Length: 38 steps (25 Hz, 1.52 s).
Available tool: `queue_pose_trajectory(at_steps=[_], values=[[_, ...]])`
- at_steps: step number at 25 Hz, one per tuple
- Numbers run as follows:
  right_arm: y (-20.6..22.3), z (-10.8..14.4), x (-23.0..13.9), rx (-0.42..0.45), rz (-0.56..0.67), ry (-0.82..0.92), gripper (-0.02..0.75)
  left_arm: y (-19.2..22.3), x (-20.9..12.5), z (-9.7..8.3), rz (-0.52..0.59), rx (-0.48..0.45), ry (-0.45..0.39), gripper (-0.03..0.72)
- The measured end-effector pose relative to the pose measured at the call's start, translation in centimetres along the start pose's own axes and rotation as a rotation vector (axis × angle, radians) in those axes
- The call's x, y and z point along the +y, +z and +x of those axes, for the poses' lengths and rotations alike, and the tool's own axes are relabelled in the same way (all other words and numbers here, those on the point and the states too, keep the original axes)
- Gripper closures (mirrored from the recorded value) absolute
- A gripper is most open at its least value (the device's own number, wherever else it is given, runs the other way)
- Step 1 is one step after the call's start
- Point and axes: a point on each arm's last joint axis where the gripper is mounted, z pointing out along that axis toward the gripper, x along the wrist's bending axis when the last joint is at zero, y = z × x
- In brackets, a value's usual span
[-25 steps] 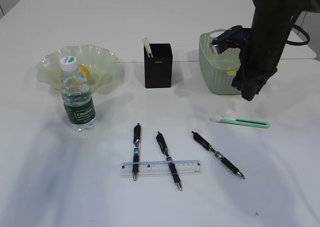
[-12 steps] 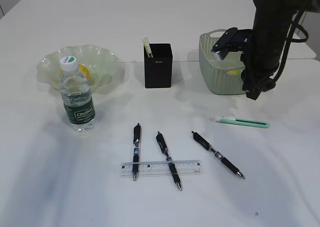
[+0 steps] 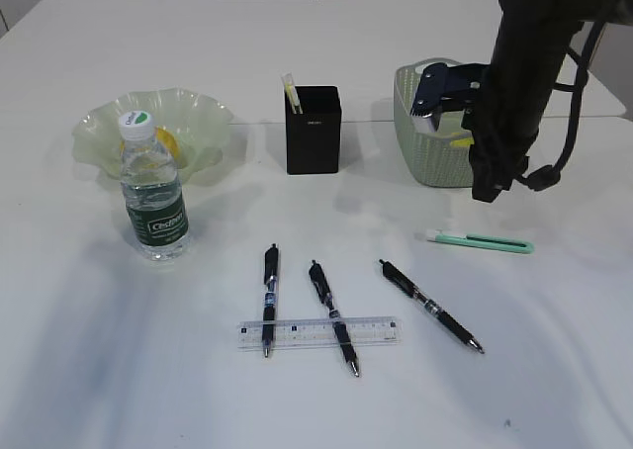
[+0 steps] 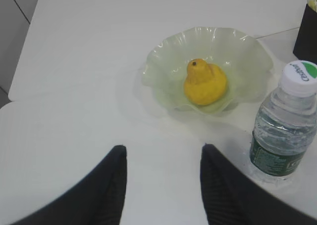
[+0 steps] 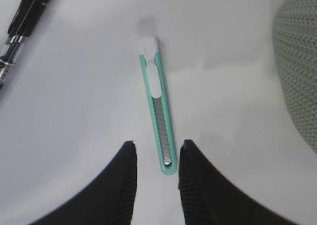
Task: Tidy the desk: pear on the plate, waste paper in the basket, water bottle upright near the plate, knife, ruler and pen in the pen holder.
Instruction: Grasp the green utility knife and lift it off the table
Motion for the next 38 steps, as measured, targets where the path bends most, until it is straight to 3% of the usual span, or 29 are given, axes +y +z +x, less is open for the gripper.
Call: queue_pose_trajectory(at_steps=[16, 28, 38], values=[[-0.01, 0.12, 0.2, 0.014, -0.022, 0.004, 0.517, 0.0, 0.0, 0.0, 0.0, 0.0, 0.0, 0.347], [-0.01, 0.12, 0.19, 0.014, -0.02, 0.061, 0.377, 0.0, 0.0, 0.0, 0.0, 0.0, 0.0, 0.347], [0.0, 0.0, 0.0, 0.0, 0.0, 0.061, 0.368, 0.0, 0.0, 0.0, 0.0, 0.0, 0.0, 0.347]])
